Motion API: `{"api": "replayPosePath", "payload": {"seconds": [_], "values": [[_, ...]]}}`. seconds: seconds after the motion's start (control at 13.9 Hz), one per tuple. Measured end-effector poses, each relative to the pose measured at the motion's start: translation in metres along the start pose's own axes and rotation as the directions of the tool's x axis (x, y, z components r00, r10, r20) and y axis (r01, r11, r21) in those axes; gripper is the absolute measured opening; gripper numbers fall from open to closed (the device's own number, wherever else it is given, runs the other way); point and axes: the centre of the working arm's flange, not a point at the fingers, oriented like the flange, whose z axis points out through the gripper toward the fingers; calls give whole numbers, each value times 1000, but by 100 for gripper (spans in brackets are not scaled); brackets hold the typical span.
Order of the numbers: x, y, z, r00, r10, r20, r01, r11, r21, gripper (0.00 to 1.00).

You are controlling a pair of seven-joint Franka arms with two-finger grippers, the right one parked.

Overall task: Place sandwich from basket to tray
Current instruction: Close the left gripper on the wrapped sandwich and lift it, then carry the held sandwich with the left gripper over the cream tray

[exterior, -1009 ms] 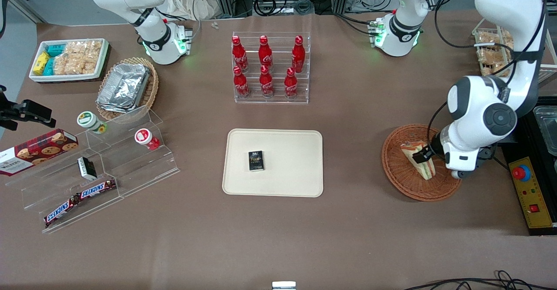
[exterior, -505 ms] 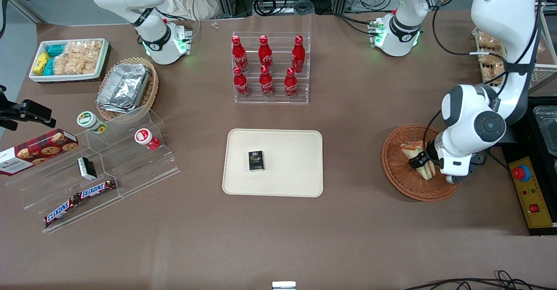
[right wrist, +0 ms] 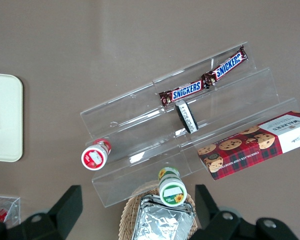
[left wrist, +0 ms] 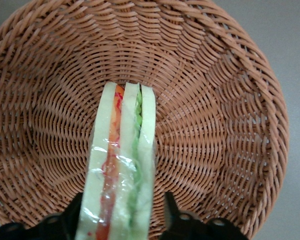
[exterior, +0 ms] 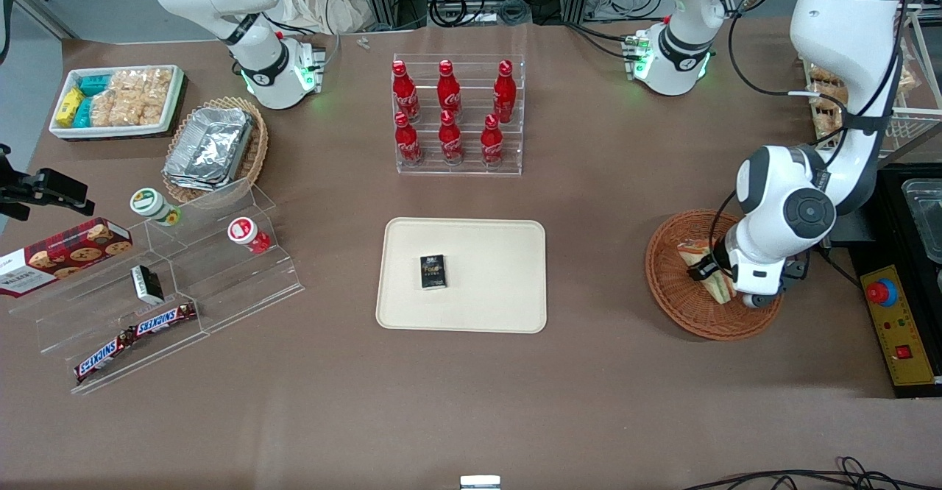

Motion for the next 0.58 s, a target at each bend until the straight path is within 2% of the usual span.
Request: {"api": "replayPosePath", "payload": {"seconds": [0.14,0.22,0.36,0.58], "values": [[2,-3,1,1000,30,1,-30,1000,1,43],[6,-8,1,999,45,1,-45,999,0,37],[16,-19,-4,997,73,5,-73,997,4,31],[25,-20,-48,987,151,47,-153,987,48,27]]}}
